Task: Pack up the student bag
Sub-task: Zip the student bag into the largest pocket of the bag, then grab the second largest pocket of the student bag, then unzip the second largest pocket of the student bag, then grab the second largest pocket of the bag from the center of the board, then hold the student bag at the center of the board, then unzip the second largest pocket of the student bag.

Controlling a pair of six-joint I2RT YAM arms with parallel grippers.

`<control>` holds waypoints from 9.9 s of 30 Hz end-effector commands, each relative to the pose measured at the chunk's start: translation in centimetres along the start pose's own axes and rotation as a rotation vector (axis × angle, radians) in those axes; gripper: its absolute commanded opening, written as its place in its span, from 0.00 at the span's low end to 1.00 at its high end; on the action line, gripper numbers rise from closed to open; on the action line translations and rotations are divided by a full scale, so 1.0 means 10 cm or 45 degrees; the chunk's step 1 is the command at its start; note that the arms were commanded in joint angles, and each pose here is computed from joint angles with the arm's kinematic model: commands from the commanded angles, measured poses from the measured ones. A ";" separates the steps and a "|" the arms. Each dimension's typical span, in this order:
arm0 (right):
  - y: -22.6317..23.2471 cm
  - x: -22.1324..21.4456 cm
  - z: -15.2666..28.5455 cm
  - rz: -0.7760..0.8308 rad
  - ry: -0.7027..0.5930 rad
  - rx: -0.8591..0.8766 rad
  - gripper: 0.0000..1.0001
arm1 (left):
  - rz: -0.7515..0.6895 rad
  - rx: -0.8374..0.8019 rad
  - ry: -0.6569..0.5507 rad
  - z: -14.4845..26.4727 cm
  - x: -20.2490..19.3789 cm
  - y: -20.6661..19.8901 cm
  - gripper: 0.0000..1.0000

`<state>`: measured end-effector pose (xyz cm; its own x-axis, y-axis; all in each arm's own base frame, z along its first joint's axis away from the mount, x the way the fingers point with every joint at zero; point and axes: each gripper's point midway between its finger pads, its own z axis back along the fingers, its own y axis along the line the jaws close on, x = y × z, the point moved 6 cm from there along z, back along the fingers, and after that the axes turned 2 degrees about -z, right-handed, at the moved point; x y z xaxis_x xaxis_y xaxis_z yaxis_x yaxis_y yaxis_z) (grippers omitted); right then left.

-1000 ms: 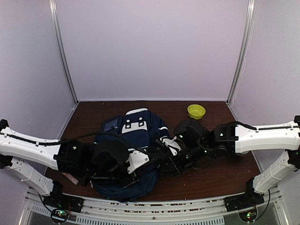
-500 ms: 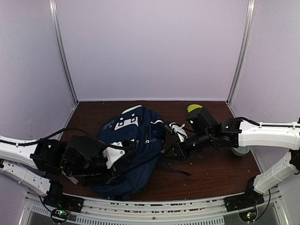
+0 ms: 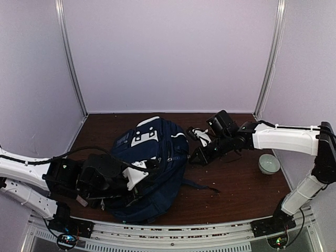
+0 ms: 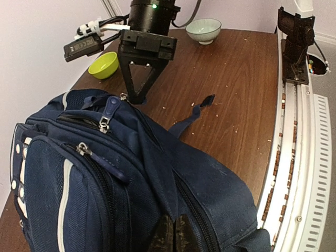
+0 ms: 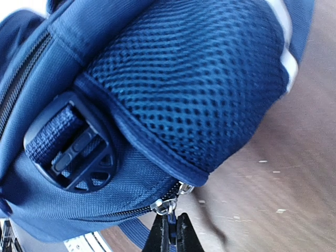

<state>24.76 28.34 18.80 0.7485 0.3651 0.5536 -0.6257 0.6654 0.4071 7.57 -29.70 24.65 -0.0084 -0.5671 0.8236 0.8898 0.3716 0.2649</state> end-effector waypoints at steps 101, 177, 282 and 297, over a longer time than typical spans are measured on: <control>2.51 -0.48 -0.59 0.306 -0.280 0.278 0.00 | 0.646 0.327 0.181 0.45 -0.95 0.50 0.64; 1.61 -0.62 0.31 0.105 -0.279 0.139 0.47 | 1.239 0.518 0.423 0.56 -1.05 0.11 0.00; 1.30 -0.25 0.83 0.604 -0.573 -0.411 0.00 | 0.888 0.243 0.534 0.17 -0.91 0.98 0.33; 1.50 -0.09 0.41 0.590 -0.516 -0.406 0.00 | 1.475 0.554 0.665 0.84 -1.76 0.74 0.98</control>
<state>12.62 34.59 26.00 0.2229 0.5019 0.8357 -0.7661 0.6203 -0.1682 12.28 -12.60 19.15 0.8185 -0.0756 0.5695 0.2312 0.9508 -0.2061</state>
